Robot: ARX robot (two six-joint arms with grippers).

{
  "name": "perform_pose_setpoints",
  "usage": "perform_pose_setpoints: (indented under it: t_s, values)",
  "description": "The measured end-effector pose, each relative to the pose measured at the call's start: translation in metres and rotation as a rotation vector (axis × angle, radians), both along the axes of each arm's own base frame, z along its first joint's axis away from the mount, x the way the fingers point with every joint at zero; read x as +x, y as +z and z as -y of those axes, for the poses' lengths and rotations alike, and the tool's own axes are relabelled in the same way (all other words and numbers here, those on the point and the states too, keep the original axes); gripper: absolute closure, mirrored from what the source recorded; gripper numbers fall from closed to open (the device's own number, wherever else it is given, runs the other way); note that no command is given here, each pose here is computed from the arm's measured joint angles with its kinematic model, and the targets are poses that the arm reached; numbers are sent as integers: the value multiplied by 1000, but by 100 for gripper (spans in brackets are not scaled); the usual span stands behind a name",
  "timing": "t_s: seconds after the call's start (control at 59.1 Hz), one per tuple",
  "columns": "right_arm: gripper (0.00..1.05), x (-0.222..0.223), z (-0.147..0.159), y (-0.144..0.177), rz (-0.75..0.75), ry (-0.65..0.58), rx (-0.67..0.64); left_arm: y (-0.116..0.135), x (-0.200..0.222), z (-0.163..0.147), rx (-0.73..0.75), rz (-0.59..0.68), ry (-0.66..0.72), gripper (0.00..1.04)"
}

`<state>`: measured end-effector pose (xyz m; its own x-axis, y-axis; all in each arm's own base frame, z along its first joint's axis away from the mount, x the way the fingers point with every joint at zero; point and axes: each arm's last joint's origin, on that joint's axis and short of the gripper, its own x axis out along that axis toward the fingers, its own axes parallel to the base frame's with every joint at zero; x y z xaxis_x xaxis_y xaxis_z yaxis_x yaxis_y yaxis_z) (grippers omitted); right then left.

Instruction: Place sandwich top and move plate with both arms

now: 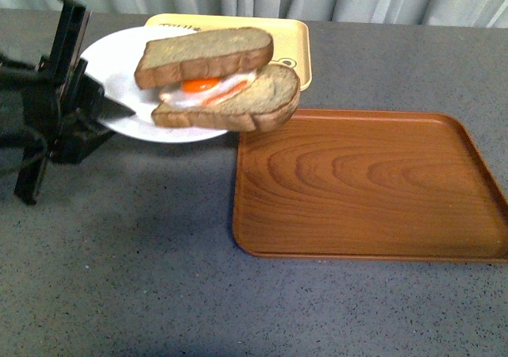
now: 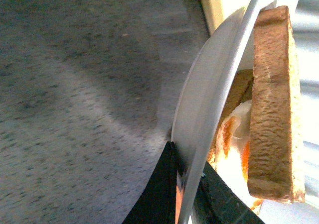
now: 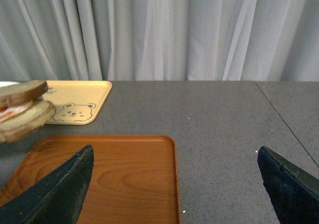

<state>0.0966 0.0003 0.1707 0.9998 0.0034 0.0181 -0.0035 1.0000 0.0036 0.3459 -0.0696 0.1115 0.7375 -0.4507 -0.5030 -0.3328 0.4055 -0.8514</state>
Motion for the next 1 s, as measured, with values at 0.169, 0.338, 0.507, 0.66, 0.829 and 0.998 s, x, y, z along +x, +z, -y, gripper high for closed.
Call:
perform_pose_setpoints:
  t_s: [0.169, 0.338, 0.507, 0.66, 0.829, 0.998]
  values:
    - [9, 0, 0, 0, 0, 0, 0, 9, 47, 15, -8, 20, -23, 102]
    - [9, 0, 0, 0, 0, 0, 0, 1, 88, 27, -9, 5, -44, 102]
    - [9, 0, 0, 0, 0, 0, 0, -16, 120, 36, -13, -9, -71, 102]
    - [9, 0, 0, 0, 0, 0, 0, -43, 145, 41, -28, -30, -65, 102]
    - [9, 0, 0, 0, 0, 0, 0, -56, 154, 44, -58, -45, -75, 95]
    - [9, 0, 0, 0, 0, 0, 0, -56, 154, 42, -65, -38, -79, 70]
